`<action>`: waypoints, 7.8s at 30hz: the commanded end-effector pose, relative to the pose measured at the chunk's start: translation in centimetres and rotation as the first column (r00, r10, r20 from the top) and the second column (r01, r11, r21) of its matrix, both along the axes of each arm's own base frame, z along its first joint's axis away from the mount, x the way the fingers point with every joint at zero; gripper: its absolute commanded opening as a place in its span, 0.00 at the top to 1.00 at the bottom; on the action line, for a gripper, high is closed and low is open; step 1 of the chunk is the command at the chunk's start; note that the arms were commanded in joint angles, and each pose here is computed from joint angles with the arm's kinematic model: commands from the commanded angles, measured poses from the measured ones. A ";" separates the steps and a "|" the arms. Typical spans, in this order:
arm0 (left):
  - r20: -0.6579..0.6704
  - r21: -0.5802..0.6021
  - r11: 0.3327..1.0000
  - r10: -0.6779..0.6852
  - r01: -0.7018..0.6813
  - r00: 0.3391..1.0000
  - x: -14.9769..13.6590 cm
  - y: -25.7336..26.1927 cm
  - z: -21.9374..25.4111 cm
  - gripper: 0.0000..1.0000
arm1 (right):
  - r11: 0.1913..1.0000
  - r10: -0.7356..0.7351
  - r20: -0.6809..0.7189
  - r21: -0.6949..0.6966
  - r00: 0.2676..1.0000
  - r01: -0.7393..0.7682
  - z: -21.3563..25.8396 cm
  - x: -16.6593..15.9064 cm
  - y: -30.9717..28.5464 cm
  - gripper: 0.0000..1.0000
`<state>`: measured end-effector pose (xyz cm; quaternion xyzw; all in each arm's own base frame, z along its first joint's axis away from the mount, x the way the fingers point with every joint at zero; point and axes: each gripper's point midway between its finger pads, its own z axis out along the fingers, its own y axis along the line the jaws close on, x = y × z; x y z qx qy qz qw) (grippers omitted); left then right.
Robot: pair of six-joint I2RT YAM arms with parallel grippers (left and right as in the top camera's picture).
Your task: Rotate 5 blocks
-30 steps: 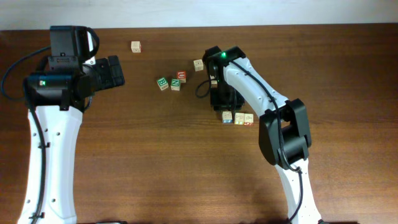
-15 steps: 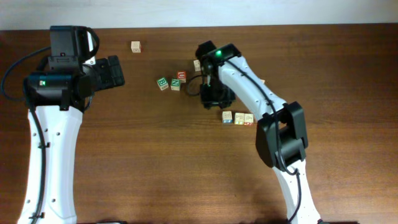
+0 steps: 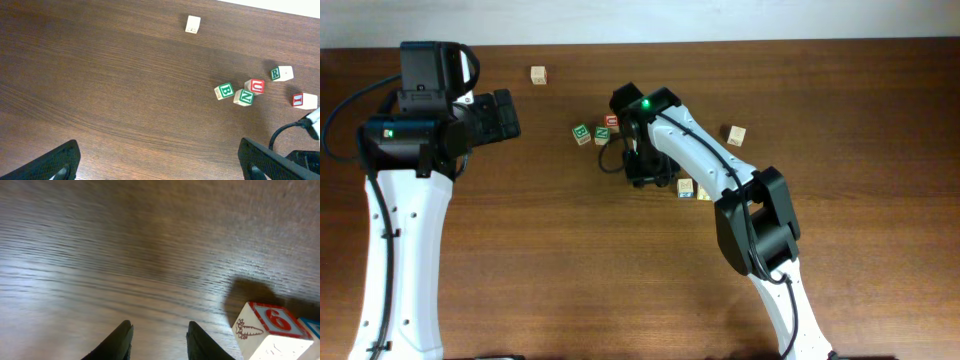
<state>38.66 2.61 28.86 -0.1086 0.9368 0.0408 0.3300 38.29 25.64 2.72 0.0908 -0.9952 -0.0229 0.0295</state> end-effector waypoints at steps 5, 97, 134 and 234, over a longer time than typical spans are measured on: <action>0.010 0.001 1.000 0.021 -0.021 1.000 0.2 0.4 0.4 0.01 | 0.991 -0.029 0.018 -0.133 0.999 0.031 -2.1 0.3 -2.8 0.65; 0.010 0.001 1.000 0.021 -0.021 1.000 0.2 0.4 0.4 0.01 | 0.909 -0.396 0.185 -0.059 0.899 0.413 1.5 12.9 -20.7 0.46; 0.010 0.001 1.000 0.022 -0.022 1.000 0.2 0.4 0.4 0.01 | 0.990 -0.099 0.007 0.104 0.995 0.098 -0.5 6.8 -4.7 0.73; 0.010 0.001 1.000 0.022 -0.022 1.000 0.2 0.4 0.4 0.01 | 0.965 -0.175 0.308 0.242 0.935 0.101 -2.4 10.9 9.0 0.67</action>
